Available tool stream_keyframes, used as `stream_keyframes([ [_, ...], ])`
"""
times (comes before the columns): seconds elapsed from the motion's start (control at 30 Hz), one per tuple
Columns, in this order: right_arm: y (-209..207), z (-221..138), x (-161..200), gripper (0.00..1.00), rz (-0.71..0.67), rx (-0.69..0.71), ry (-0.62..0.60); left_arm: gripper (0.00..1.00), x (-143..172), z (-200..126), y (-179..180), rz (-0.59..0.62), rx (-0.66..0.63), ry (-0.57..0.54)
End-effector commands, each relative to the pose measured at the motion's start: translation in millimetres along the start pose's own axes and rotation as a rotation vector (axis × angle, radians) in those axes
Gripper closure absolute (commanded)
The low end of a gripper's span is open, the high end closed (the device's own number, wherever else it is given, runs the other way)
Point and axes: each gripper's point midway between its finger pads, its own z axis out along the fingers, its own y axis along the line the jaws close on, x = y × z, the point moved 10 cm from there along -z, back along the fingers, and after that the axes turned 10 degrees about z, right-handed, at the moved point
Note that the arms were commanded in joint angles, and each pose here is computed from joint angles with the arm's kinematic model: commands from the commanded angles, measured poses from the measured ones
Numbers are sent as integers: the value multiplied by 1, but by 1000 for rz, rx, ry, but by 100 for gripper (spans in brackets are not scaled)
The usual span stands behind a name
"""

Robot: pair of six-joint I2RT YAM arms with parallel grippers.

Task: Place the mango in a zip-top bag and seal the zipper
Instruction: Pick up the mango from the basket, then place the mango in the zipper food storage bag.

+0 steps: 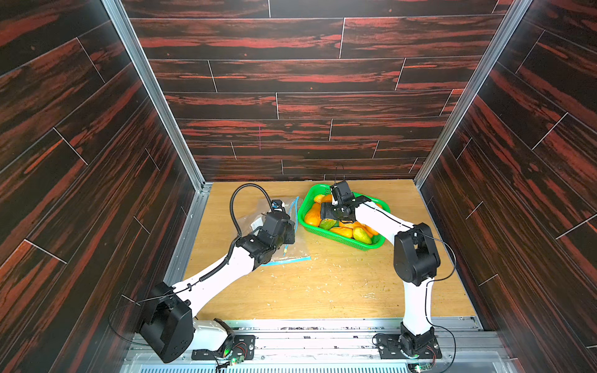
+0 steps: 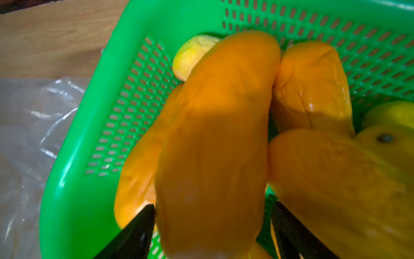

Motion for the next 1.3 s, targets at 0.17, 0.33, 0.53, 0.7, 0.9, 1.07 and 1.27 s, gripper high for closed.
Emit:
stream_keyframes([
  [0.17,-3,19,-9,15,40,44,2,100,-4,-7,4,-21,2,-26],
  [0.33,1,7,-11,44,30,5,-29,100,-4,-7,6,-23,-1,-27],
  [0.53,3,-39,-2,74,-24,-145,-43,100,-7,-8,9,-33,3,-35],
  [0.7,9,-90,35,80,-114,-344,-12,100,-5,-4,10,-26,6,-42],
  [0.9,26,-136,85,84,-188,-779,158,100,-7,2,5,2,65,-22],
  [1.07,48,-140,102,85,-242,-935,286,100,-10,-2,1,15,144,-25],
  [1.27,56,-118,98,86,-199,-887,353,100,-6,-12,2,25,167,-36],
])
